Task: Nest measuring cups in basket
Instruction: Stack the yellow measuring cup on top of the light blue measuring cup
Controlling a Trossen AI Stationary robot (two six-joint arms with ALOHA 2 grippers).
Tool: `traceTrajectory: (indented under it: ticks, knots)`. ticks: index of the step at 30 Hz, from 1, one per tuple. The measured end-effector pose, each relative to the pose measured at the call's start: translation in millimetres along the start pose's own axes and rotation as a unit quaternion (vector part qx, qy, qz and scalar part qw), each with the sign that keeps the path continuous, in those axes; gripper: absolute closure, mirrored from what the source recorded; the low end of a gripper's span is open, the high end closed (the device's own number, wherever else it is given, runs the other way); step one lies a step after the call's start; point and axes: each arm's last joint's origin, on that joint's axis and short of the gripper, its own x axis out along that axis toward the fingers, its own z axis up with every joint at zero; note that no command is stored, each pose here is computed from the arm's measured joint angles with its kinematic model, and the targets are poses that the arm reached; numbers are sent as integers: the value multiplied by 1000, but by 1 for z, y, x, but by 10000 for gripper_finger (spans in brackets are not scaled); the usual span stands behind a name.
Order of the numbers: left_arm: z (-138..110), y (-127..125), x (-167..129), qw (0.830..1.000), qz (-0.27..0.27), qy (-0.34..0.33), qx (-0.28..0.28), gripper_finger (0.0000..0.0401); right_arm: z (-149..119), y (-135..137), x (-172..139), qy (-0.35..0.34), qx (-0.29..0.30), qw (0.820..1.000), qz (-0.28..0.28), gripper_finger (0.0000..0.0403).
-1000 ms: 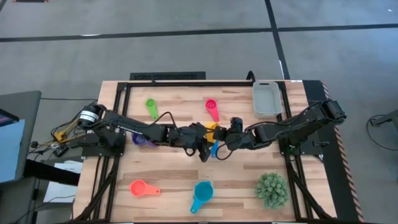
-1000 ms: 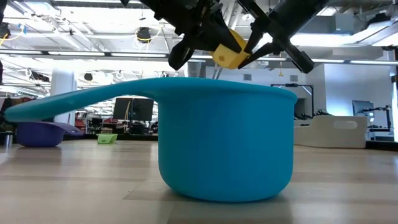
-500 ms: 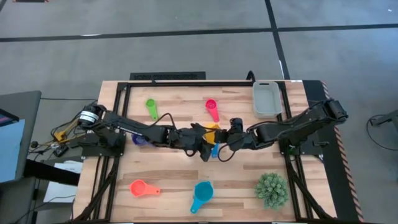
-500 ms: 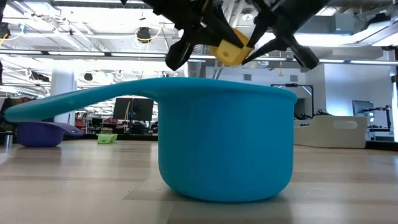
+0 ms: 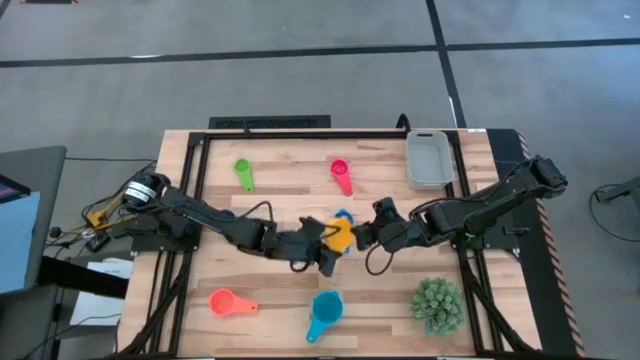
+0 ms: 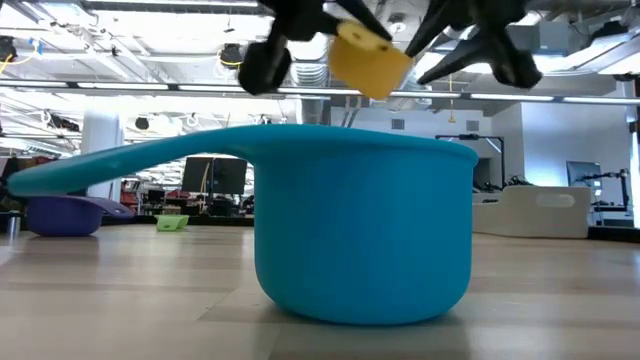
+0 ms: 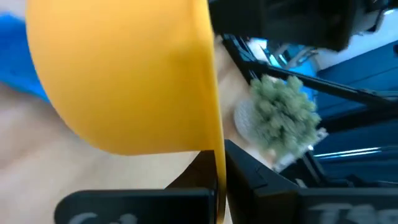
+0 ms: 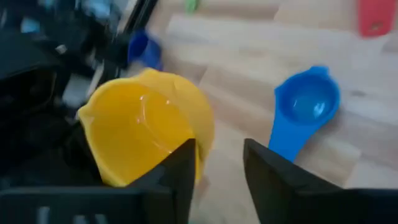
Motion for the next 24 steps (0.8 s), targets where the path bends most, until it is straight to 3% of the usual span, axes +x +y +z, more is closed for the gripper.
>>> traceTrajectory:
  ticks: [5,9,16,24]
  knots:
    - [-29,-14,-12,996,-20,35,-76,401,-6,6,-26,30,-24,998,48,184]
    - [-53,-25,-25,992,-38,54,-110,401,-6,9,-46,39,-15,996,82,161]
    - [-91,-37,-41,986,-70,98,-112,401,-9,11,-59,44,-15,994,104,163]
    - [-131,-23,-6,974,-133,117,-144,401,-25,13,-61,57,-16,993,106,167]
